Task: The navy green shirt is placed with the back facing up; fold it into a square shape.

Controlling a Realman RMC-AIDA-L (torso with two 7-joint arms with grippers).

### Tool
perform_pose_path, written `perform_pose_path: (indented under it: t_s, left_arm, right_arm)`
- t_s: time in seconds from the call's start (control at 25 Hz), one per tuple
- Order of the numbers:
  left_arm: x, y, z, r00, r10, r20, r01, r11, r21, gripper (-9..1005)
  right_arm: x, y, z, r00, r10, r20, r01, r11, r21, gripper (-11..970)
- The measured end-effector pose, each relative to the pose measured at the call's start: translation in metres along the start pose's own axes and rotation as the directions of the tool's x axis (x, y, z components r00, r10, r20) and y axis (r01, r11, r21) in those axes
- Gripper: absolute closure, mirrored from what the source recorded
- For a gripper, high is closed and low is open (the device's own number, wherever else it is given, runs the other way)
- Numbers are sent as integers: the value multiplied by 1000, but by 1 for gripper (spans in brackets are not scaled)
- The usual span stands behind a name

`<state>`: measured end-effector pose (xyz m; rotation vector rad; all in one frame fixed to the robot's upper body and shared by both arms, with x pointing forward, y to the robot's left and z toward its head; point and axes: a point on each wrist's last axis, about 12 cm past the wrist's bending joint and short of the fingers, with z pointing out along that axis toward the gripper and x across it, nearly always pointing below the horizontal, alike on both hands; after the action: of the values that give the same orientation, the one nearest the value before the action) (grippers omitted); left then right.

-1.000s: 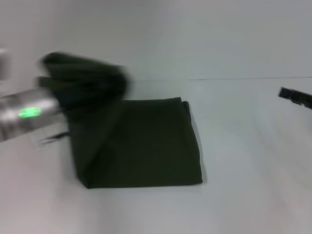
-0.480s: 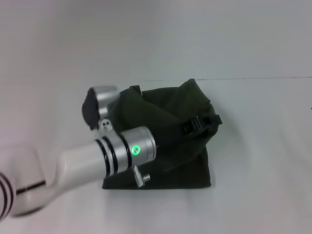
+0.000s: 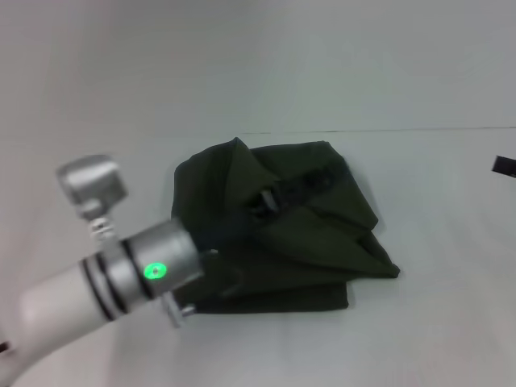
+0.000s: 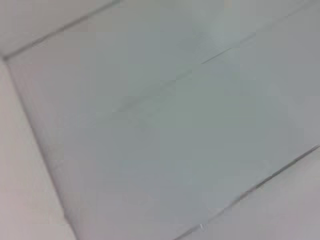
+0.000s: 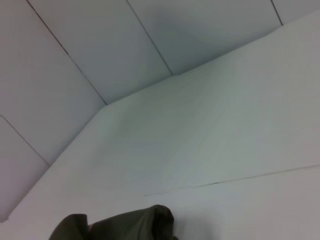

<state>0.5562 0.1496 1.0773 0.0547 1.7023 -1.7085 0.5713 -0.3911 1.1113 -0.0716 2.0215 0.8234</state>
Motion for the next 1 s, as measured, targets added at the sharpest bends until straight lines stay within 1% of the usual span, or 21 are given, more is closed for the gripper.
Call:
perform_pose_path:
  t_s: [0.12,0.24,0.36,0.44,0.56,0.76,0.88,1.0]
  left_arm:
    - [-10,3,-25,997,54,47,-53,998,-21,529]
    - [-17,6,-49,991,105,79,-100,993,-66,288]
    - [-22,7,-67,982,177,68,-169,980,-108,192]
    - [-25,7,-79,972,230,45,-222,964,-143,128]
    - [-27,7,-93,954,300,6,-293,939,-181,126]
    - [-24,9,-102,913,399,-80,-407,890,-204,124]
    - [-19,11,-104,887,445,-125,-462,864,-201,122]
    - [-13,14,-107,874,461,-156,-485,850,-205,122]
  right_arm:
    - [-6,8,12,1000,-5,-27,4,1000,-28,192]
    - [-13,22,32,995,-46,-91,40,997,-69,192]
    - [-18,38,59,982,-106,-154,93,991,-92,192]
    - [-16,51,79,974,-137,-178,119,987,-109,193]
    - [-14,68,104,963,-189,-192,169,979,-116,193]
    - [-15,100,143,942,-262,-211,236,962,-139,194]
    - [-13,117,160,934,-292,-208,263,952,-155,194]
    - [-10,131,173,923,-325,-204,296,942,-158,193]
